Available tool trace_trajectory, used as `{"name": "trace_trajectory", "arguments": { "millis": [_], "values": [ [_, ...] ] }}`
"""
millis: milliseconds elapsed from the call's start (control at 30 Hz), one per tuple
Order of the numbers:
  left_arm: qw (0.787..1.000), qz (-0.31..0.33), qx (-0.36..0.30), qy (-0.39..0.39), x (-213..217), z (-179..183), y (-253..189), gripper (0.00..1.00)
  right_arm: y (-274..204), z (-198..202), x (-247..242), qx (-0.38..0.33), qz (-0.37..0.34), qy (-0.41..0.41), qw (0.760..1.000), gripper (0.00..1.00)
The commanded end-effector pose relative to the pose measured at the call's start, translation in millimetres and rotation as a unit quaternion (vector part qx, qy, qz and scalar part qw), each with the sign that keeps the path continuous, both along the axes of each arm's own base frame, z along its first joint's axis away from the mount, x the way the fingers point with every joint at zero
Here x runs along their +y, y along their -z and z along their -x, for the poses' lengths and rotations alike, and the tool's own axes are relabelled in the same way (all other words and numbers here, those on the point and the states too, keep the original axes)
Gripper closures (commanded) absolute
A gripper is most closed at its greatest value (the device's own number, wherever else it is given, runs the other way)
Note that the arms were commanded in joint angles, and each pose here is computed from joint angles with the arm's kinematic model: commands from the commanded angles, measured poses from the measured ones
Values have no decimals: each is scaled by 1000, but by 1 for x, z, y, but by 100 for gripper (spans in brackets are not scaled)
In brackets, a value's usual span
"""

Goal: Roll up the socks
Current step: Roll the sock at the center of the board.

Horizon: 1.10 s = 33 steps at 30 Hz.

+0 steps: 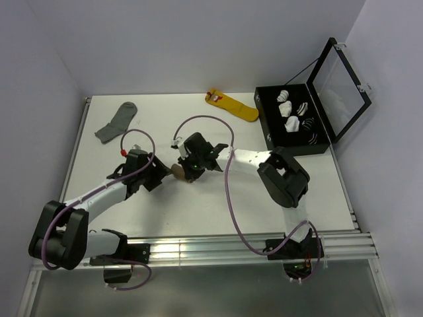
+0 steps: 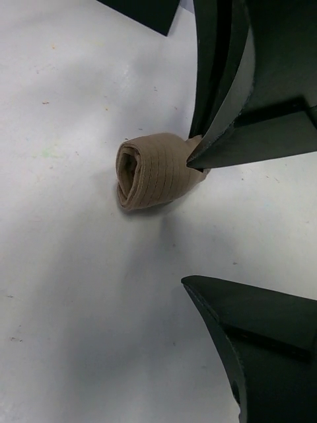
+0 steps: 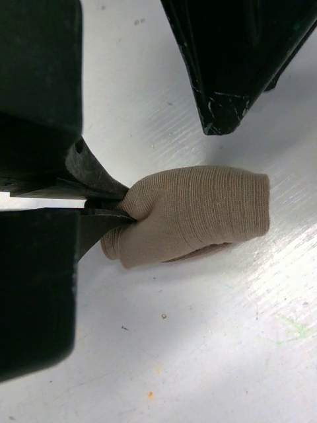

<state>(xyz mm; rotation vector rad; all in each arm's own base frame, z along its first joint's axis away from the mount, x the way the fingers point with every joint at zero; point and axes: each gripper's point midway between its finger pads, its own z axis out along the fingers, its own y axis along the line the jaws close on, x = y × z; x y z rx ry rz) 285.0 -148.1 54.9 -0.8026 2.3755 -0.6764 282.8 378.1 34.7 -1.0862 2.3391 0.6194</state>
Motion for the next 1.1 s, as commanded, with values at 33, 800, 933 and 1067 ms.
{"name": "trace_trajectory", "arguments": {
  "millis": [33, 800, 933, 1067],
  "values": [
    [994, 47, -91, -25, -11, -26, -28, 28, 48, 45, -29, 133, 55, -14, 989, 100],
    [992, 76, -83, -58, -24, -27, 17, 34, 52, 45, -29, 215, 1, -9, 977, 100],
    [994, 59, -76, -58, -20, -23, 22, 48, 51, 45, -29, 215, -2, -7, 977, 100],
    [995, 52, -71, -53, -20, -21, 25, 64, 46, 43, -28, 207, -7, -6, 978, 100]
  ]
}}
